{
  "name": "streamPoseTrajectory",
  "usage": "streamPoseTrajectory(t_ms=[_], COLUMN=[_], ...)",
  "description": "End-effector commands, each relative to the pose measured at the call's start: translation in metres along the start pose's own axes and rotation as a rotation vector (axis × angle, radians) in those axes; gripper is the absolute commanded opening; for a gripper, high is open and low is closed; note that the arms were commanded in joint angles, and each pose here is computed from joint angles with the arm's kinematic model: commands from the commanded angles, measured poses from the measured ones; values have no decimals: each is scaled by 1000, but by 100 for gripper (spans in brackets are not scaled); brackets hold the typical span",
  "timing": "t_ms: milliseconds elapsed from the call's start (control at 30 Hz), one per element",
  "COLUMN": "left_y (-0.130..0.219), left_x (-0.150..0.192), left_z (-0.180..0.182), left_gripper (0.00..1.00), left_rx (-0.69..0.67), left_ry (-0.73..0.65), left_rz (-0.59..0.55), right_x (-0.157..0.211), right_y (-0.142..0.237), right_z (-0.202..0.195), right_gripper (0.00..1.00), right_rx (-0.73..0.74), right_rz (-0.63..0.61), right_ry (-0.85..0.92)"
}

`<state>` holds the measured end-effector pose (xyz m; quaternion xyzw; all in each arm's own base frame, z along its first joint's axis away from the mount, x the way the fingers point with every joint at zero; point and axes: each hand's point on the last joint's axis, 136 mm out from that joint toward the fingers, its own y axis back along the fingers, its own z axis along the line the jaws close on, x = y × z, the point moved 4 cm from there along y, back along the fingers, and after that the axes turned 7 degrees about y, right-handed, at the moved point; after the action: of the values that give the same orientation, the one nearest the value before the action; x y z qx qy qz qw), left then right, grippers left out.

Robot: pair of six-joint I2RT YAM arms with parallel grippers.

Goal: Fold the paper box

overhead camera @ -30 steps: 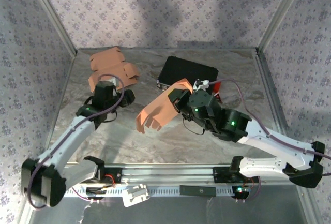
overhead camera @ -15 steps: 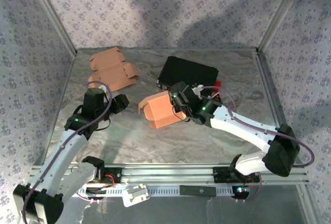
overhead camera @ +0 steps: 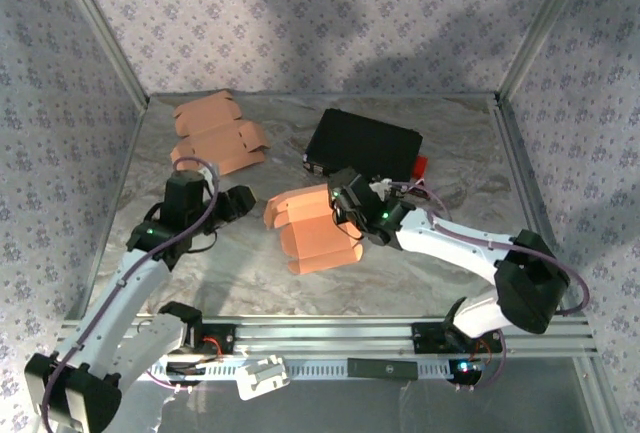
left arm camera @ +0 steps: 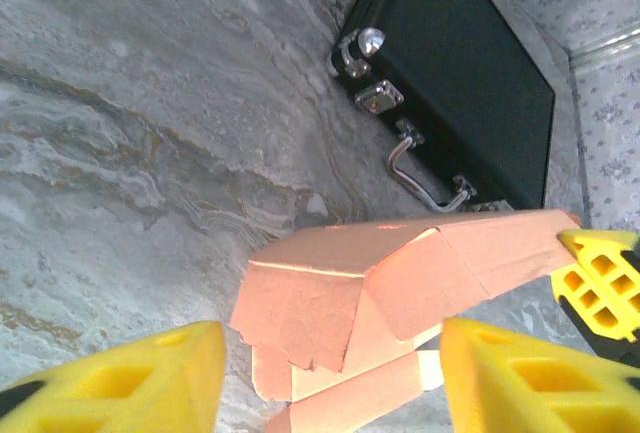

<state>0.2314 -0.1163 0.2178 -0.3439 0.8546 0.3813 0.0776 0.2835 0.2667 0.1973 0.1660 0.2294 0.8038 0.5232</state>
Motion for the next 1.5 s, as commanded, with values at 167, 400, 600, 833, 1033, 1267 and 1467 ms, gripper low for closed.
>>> streamPoseTrajectory(t_ms=[167,400,600,833,1033,1267,1467], left_y=[-34,-75,-92,-107,-108,-119,-121], left_x=[17,9,0,-2,0,2,6], left_z=[32,38,30,26,17,-1,-15], left_gripper=[42,0,0,0,0,0,0], left_rx=[45,134,291,394,442,525,566], left_ry=[114,178,243,331,346,384,355], left_rz=[46,69,28,43,55,88,97], right_x=[-7,-8,-11,-23,-33,-44,-51], right_y=[13,40,46,44,39,42,45], right_z=[9,23,34,35,36,39,39], right_gripper=[0,0,0,0,0,0,0], right_rx=[-27,-88,-110,-135,-157,-178,-177], right_rz=[-1,-10,15,24,40,31,42], right_ry=[-47,-70,-126,-205,-272,-318,-332])
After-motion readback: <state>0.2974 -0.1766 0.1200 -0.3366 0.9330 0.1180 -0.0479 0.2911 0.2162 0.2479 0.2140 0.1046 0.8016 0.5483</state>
